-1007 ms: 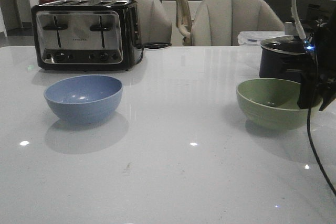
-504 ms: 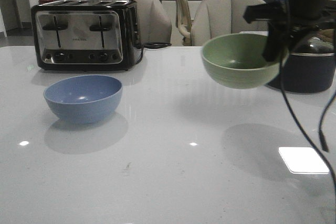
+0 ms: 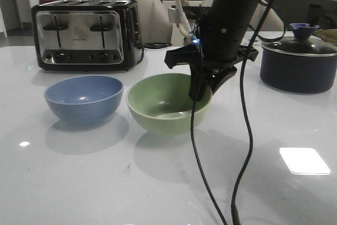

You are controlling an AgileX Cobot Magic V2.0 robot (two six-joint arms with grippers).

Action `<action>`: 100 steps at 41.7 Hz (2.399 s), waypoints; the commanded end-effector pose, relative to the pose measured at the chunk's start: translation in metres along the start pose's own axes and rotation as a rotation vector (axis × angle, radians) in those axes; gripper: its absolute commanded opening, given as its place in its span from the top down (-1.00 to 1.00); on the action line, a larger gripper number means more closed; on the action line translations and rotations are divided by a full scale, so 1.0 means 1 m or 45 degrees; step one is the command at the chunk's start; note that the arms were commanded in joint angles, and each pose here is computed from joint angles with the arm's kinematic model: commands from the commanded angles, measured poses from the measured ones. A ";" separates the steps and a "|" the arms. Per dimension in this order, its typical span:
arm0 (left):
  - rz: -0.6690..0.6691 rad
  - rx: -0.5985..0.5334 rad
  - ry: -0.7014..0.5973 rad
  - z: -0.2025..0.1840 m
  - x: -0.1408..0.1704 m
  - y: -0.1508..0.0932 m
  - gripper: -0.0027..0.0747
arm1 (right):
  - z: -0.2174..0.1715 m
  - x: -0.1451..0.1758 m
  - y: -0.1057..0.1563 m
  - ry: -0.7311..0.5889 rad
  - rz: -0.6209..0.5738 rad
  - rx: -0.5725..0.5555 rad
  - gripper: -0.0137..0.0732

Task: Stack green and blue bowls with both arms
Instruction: 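Carry the green bowl toward the blue bowl and set it down, then open the right gripper and lift it away from the green bowl, then lower the left gripper and grasp the rim of the light blue bowl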

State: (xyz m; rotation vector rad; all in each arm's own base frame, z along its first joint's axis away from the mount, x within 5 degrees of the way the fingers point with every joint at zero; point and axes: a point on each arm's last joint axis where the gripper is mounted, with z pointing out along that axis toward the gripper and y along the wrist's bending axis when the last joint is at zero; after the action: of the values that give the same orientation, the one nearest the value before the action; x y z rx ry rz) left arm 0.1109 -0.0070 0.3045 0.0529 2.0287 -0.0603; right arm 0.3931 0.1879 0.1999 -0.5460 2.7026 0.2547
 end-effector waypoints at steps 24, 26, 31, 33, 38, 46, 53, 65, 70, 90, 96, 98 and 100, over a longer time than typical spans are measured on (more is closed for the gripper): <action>0.023 0.064 -0.113 0.001 -0.017 -0.007 -0.50 | -0.121 -0.007 0.011 -0.330 -0.053 -0.012 -0.43; 0.046 0.094 -0.096 0.005 -0.017 -0.010 -0.50 | -0.134 0.003 0.011 -0.344 -0.071 -0.007 -0.43; 0.159 0.171 -0.050 0.018 -0.016 -0.021 -0.50 | -0.164 0.033 0.012 -0.379 -0.108 0.009 -0.43; 0.192 0.196 -0.024 0.023 -0.016 -0.025 -0.50 | -0.176 0.045 0.012 -0.400 -0.116 0.010 -0.43; 0.238 0.265 0.092 0.040 -0.021 -0.038 -0.50 | -0.197 0.076 0.013 -0.427 -0.125 0.011 -0.43; 0.272 0.273 0.326 0.080 -0.041 -0.052 -0.50 | -0.215 0.117 0.013 -0.448 -0.129 0.010 -0.43; 0.282 0.263 0.469 0.133 -0.059 -0.064 -0.50 | -0.222 0.138 0.012 -0.467 -0.130 0.009 -0.43; 0.365 0.229 0.575 0.219 -0.073 -0.081 -0.50 | -0.224 0.142 0.013 -0.453 -0.131 0.008 -0.43; 0.389 0.220 0.589 0.248 -0.076 -0.086 -0.50 | -0.224 0.142 0.013 -0.453 -0.131 0.008 -0.43; 0.451 0.175 0.610 0.312 -0.069 -0.090 -0.50 | -0.224 0.142 0.013 -0.453 -0.131 0.008 -0.43; 0.435 0.161 0.652 0.320 -0.062 -0.084 -0.50 | -0.224 0.142 0.013 -0.453 -0.131 0.008 -0.43; 0.418 0.164 0.665 0.321 -0.061 -0.083 -0.49 | -0.224 0.142 0.013 -0.453 -0.131 0.008 -0.43; 0.405 0.163 0.674 0.321 -0.061 -0.082 -0.42 | -0.224 0.142 0.013 -0.453 -0.131 0.008 -0.43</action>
State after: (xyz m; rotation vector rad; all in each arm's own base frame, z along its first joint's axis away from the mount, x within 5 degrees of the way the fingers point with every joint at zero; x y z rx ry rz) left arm 0.4159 -0.1123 0.1855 0.5776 2.6123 0.0560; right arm 0.1955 0.0975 0.3348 -0.5891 2.4171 0.2793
